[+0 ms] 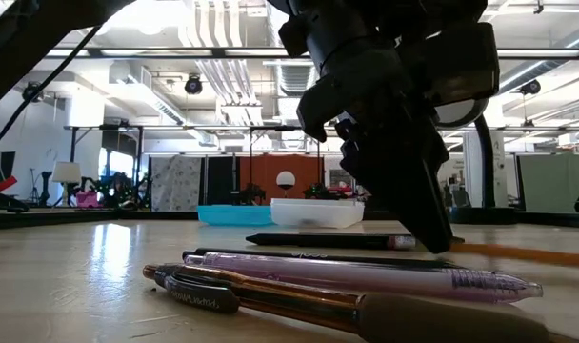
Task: Pick & place school supplies into a supply box
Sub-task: Put the yellow pencil into the blue supply box
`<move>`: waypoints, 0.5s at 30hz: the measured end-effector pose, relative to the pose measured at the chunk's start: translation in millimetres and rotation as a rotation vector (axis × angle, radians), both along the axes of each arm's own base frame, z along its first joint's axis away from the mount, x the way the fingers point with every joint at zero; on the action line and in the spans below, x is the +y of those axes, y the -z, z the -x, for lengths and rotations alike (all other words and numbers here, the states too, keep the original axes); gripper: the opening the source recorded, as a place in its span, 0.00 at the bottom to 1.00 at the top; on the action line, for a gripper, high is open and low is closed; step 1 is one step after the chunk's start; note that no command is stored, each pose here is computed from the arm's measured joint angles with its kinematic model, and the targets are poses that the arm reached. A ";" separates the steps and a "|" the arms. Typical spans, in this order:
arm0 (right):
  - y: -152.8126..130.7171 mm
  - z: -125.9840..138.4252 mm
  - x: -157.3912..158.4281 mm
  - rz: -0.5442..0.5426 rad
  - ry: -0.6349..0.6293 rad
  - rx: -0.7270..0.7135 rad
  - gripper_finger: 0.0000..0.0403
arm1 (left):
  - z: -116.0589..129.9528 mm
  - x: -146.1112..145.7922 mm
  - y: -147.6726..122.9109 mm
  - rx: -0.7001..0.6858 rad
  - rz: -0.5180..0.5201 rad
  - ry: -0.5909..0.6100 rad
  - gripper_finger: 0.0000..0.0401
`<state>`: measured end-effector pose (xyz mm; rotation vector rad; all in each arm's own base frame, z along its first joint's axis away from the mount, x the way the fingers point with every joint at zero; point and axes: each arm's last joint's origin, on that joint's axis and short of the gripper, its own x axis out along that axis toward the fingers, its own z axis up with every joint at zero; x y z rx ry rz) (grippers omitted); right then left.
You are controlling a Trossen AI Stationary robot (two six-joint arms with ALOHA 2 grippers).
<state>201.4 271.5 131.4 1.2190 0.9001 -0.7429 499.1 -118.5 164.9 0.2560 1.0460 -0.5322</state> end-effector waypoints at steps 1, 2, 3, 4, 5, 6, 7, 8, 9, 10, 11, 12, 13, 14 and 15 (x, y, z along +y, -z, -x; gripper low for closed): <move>0.3 0.2 -0.2 0.000 0.000 0.001 0.03 | 0.0 0.1 0.0 0.000 -0.003 -0.001 0.25; 0.8 0.4 -0.5 0.001 0.000 0.003 0.03 | 0.0 0.4 0.1 -0.001 -0.006 -0.003 0.25; 1.2 0.7 -0.9 0.003 -0.001 0.004 0.03 | 0.0 0.8 0.1 -0.001 -0.011 -0.006 0.25; 1.7 1.1 -1.2 0.006 -0.003 0.005 0.03 | 0.1 1.3 0.3 0.002 -0.013 -0.007 0.25; 1.9 1.4 -1.8 0.008 -0.005 0.006 0.03 | 0.4 1.7 0.4 0.007 -0.014 -0.008 0.25; 2.5 1.8 -2.4 0.010 -0.004 0.008 0.03 | 0.7 2.0 0.2 0.010 -0.015 -0.008 0.25; 3.0 2.0 -2.8 0.012 -0.004 0.009 0.03 | 0.7 2.4 0.1 0.011 -0.016 -0.009 0.25; 3.3 2.1 -3.0 0.012 -0.004 0.010 0.03 | 0.9 2.9 0.3 0.014 -0.016 -0.010 0.25; 3.5 2.3 -3.1 0.012 -0.004 0.011 0.03 | 1.0 3.2 0.4 0.015 -0.018 -0.008 0.25; 3.5 2.4 -3.1 0.012 -0.005 0.011 0.03 | 1.3 3.3 0.3 0.017 -0.021 -0.005 0.25; 3.5 2.3 -3.1 0.011 -0.005 0.012 0.03 | 1.5 3.5 0.1 0.018 -0.022 -0.003 0.25; 3.5 2.3 -3.1 0.010 -0.005 0.013 0.03 | 1.4 4.0 -0.2 0.017 -0.024 -0.002 0.25; 3.5 2.3 -3.1 0.010 -0.005 0.013 0.03 | 1.2 4.2 -0.7 0.014 -0.026 0.000 0.25; 3.6 2.4 -3.2 0.011 -0.005 0.014 0.03 | 1.1 4.1 -1.0 0.011 -0.027 0.003 0.25; 3.6 2.4 -3.1 0.011 -0.005 0.014 0.03 | 1.2 4.2 -1.3 0.010 -0.030 0.009 0.25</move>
